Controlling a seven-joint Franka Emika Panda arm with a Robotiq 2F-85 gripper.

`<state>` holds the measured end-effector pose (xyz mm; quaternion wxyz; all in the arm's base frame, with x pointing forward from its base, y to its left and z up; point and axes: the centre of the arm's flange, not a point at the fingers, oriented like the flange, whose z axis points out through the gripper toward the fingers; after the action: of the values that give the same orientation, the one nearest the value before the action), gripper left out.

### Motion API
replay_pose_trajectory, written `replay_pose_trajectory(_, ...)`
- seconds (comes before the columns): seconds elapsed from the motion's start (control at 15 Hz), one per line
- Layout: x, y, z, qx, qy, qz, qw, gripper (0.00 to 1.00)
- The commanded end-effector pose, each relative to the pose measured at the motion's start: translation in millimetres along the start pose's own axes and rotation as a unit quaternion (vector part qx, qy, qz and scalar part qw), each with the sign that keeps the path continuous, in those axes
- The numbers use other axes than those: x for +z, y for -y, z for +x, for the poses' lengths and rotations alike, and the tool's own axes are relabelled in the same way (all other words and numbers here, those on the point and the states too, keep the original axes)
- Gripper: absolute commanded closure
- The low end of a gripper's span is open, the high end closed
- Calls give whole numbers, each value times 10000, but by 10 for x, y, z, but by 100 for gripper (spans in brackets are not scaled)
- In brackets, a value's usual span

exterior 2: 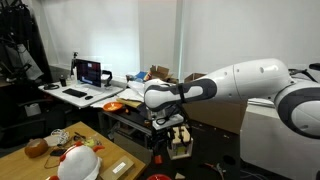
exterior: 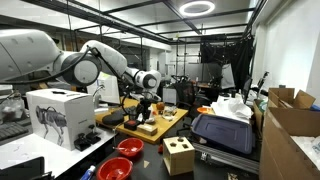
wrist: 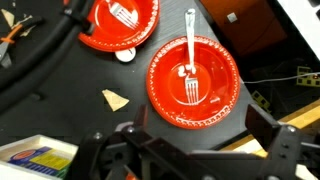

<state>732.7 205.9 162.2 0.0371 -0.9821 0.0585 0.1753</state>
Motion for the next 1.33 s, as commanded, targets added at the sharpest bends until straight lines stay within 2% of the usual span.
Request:
replay_pose_trajectory(0.0,-66,-511,-34,-546,17,-209,9983,0)
replay_pose_trajectory(0.27,-35,-1097,-70,-1251,40,-430,9912,0)
replay_pose_trajectory(0.4,12,-1320,-136,-1680,72,-481,9846,0)
replay_pose_trajectory(0.93,259,-1801,-311,-2797,374,-425,9584,0)
replay_pose_trajectory(1.07,403,-1856,-391,-2872,507,-390,9557,0)
replay_pose_trajectory(1.27,614,-1918,-460,-2655,656,-313,9614,0)
